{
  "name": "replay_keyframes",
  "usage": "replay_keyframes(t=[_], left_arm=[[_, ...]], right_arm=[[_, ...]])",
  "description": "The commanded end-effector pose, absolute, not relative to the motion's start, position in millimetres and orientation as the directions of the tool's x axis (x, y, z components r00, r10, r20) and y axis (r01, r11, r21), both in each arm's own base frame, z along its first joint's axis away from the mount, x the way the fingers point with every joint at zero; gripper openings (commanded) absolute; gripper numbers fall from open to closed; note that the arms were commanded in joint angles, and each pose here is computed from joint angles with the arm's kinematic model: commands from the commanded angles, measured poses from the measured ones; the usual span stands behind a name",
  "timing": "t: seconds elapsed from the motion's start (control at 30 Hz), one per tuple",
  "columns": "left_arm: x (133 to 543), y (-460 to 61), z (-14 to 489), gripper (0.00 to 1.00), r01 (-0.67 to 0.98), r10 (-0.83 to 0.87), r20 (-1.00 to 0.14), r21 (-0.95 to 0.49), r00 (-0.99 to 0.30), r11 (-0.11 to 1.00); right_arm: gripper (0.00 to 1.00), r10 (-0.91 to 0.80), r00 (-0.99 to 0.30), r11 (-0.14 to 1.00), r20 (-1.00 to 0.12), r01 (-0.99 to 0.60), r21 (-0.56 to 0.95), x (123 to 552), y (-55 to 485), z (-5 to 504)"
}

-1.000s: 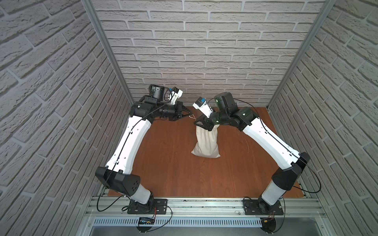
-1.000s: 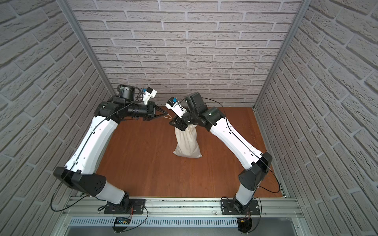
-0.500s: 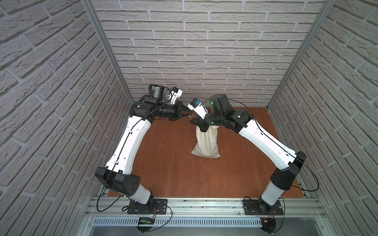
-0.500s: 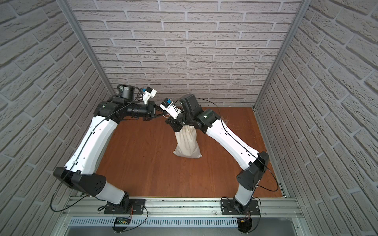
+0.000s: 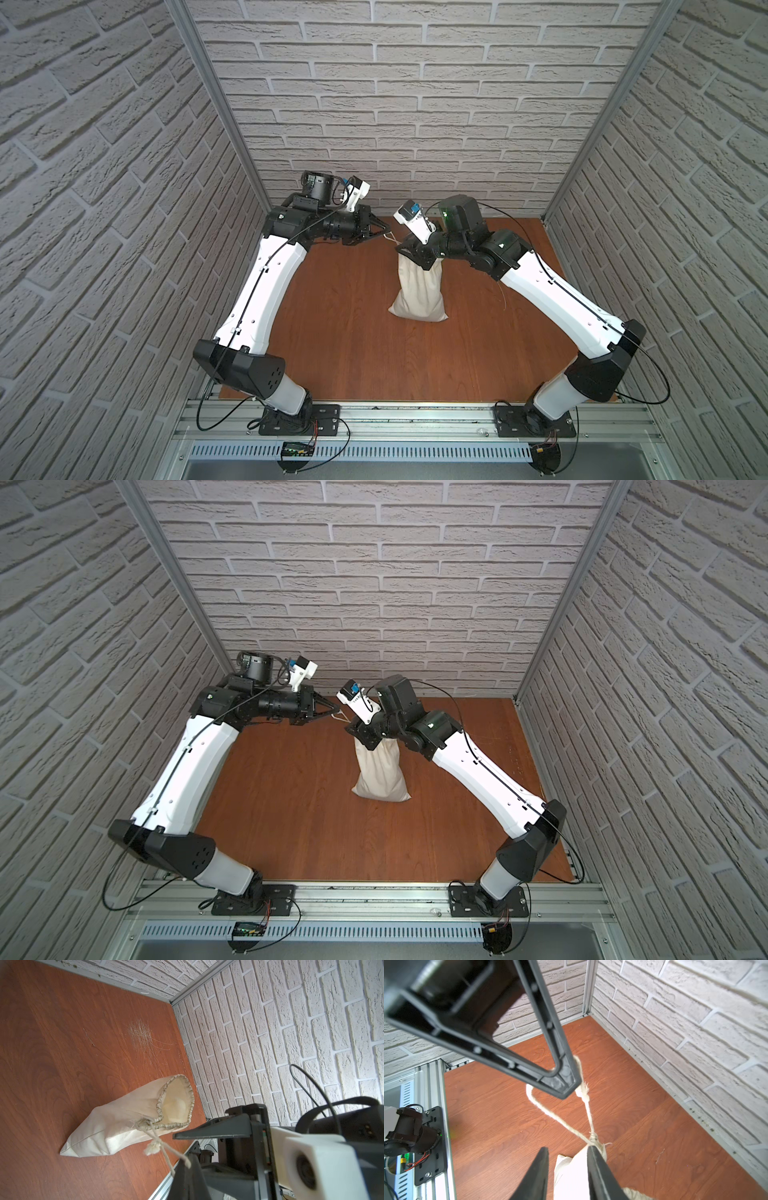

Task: Close the soil bag
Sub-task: Frap the soil bag at the center of the board.

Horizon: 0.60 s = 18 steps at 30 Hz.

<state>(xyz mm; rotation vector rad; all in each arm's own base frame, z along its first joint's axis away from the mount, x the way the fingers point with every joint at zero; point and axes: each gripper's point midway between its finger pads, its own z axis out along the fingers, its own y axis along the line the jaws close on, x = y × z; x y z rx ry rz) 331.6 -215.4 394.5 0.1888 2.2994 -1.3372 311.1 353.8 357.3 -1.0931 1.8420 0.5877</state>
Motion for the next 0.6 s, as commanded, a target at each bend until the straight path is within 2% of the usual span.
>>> replay_keyframes(t=[0.0,0.13,0.3,0.37,0.43,0.57], left_arm=[[336,-214,409,0.00,0.382,-0.130,-0.504,-0.777,-0.854,0.500],[336,-214,410,0.00,0.383,-0.130,-0.504,-0.778,-0.854,0.498],[336,-215,413,0.00,0.387,-0.132,-0.508,-0.778,-0.852,0.496],[337,-215,415,0.00,0.388,-0.134,-0.508,-0.779,-0.851,0.494],[337,-215,418,0.00,0.392,-0.137,-0.513,-0.779,-0.848,0.490],[339,-215,422,0.00,0.395,-0.147,-0.520,-0.778,-0.841,0.489]], right_arm=[[0.39,-0.449,-0.169,0.484,-0.877,-0.872,-0.079,315,359,367],[0.41,-0.492,-0.186,0.437,-0.850,-0.897,-0.056,320,375,355],[0.38,-0.489,-0.184,0.470,-0.853,-0.879,-0.080,340,384,352],[0.32,-0.494,-0.194,0.487,-0.848,-0.869,-0.085,347,387,349],[0.20,-0.500,-0.201,0.503,-0.842,-0.859,-0.094,354,388,345],[0.10,-0.502,-0.211,0.551,-0.839,-0.826,-0.122,365,383,342]])
